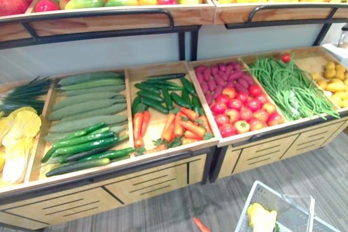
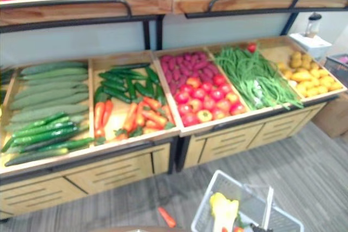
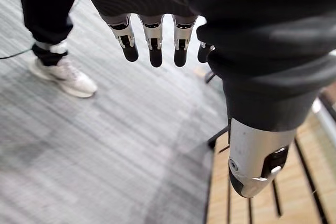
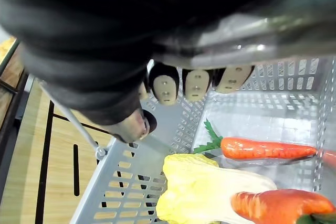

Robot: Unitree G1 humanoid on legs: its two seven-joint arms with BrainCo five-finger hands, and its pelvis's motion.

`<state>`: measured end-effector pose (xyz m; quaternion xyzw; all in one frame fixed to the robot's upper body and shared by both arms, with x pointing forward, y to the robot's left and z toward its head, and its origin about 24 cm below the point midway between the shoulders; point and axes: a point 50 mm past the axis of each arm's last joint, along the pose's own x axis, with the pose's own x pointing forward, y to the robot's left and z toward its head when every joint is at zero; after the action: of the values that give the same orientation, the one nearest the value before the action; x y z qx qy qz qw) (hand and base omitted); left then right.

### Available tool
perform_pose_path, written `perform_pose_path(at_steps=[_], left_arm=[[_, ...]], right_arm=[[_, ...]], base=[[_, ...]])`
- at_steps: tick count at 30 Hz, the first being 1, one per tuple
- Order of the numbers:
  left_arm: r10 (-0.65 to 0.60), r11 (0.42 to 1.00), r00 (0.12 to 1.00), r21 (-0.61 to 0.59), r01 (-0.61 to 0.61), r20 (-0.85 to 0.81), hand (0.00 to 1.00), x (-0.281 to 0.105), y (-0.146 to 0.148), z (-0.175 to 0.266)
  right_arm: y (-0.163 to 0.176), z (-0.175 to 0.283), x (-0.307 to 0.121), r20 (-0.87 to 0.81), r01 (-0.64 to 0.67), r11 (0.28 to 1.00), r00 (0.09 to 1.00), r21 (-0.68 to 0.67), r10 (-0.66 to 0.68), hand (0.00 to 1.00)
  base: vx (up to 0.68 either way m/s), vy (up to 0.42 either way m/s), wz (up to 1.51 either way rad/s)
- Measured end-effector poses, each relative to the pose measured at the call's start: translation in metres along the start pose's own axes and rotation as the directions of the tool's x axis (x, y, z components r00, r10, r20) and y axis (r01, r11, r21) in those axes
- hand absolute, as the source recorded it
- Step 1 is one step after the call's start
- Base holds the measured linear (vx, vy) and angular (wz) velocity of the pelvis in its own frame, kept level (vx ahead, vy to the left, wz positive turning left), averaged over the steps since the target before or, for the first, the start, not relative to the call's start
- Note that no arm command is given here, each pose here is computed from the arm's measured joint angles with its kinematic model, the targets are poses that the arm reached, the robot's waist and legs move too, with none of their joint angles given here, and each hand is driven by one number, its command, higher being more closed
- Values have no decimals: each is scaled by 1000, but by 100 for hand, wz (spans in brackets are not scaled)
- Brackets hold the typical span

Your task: Pick vegetable in the basket

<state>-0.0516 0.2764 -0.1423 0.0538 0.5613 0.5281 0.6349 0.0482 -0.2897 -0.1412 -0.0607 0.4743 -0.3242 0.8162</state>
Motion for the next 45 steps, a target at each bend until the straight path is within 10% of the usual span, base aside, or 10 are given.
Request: perform_pose_path(at_steps=[4,11,22,45], left_arm=[[-303,914,952,295,277,47,0,-14,-34,-3],[-527,774,845,462,433,92,0,-31,-70,12],[-614,710,752,586,392,241,0,-42,-102,73],[-620,689,759,598,408,197,0,-54,-110,46]], right_arm=[[4,5,1,14,-16,1000,1000,-9,16,100],[7,9,3,13,-12,1000,1000,10,12,100],[30,45,1,145,-48,995,989,88,35,100],[34,40,3,123,-78,997,989,-30,81,100]], base=[[38,-12,-20],[44,28,-28],[-82,180,-81],[-92,-149,-77]])
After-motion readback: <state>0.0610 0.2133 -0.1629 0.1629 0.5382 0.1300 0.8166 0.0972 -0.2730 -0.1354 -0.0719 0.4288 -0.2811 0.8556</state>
